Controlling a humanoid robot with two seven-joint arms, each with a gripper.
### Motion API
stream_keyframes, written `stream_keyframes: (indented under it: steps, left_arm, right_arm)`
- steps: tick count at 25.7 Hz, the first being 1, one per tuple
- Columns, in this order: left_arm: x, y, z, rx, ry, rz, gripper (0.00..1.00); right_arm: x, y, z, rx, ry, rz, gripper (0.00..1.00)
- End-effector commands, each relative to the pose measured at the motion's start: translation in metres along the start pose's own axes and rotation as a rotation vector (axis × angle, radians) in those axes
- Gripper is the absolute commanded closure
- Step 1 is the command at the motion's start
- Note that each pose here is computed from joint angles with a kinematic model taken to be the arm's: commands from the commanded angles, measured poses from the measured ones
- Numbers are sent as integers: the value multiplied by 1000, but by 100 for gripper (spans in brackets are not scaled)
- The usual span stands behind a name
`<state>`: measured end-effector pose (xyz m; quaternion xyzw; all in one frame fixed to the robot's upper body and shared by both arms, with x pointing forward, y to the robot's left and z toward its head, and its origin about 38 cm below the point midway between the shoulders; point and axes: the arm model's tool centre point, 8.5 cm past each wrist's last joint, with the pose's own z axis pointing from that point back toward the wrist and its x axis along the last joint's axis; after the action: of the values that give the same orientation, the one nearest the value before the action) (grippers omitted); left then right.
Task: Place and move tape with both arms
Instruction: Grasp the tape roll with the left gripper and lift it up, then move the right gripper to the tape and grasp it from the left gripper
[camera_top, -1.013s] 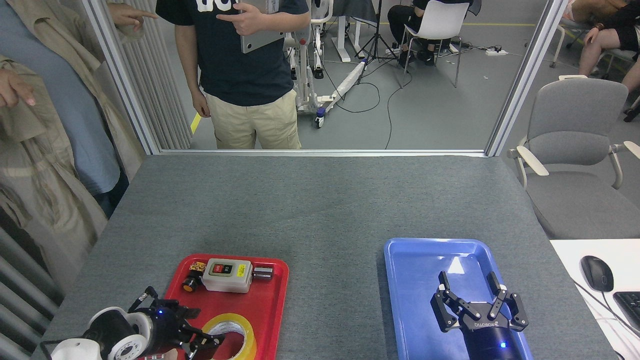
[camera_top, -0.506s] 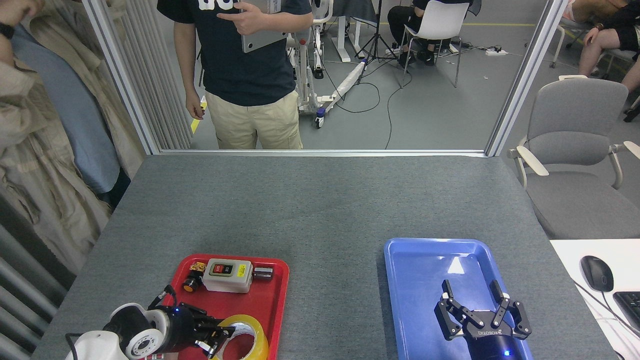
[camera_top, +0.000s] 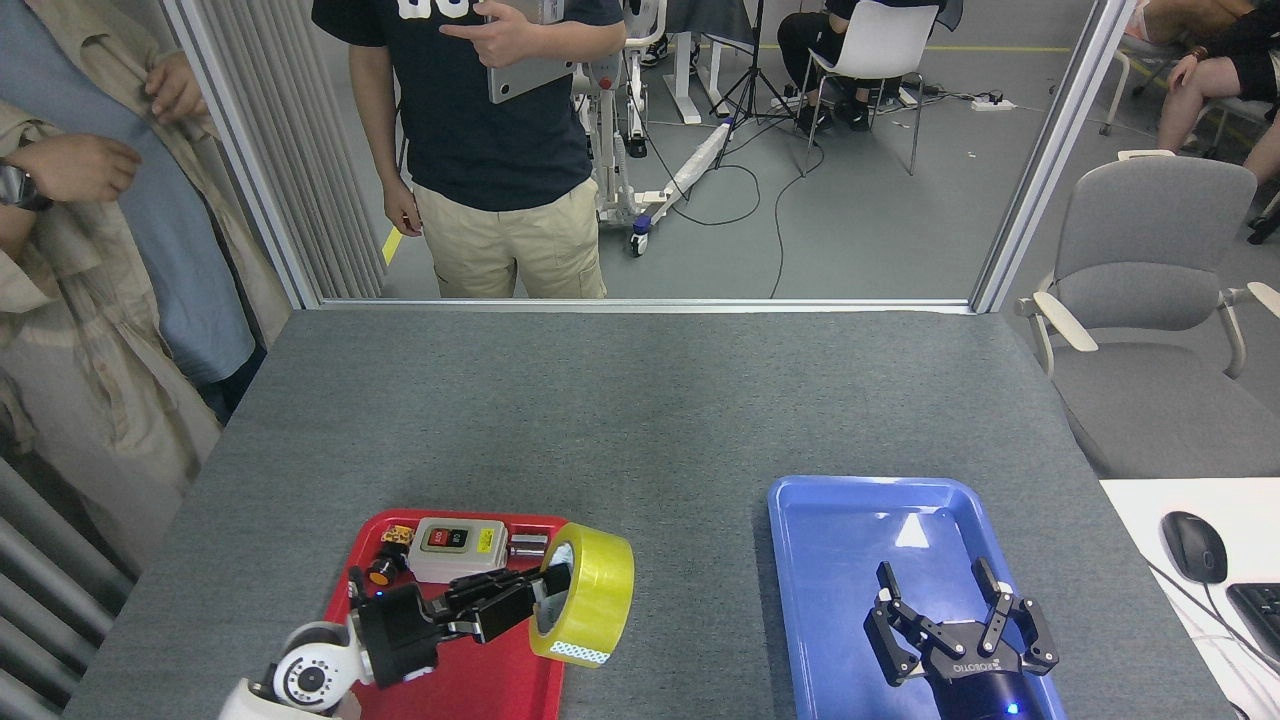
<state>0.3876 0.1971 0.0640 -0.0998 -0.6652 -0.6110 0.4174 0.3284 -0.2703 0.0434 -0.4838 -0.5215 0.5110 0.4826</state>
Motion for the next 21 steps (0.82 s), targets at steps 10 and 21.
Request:
stream_keyframes:
  steps: [10, 21]
  left_arm:
    - [4, -29, -39, 83, -107, 189, 100]
    - [3, -29, -36, 82, -105, 190, 100]
  right_arm:
    - [60, -13, 30, -95, -712, -109, 1]
    - [135, -13, 35, -99, -915, -169, 1]
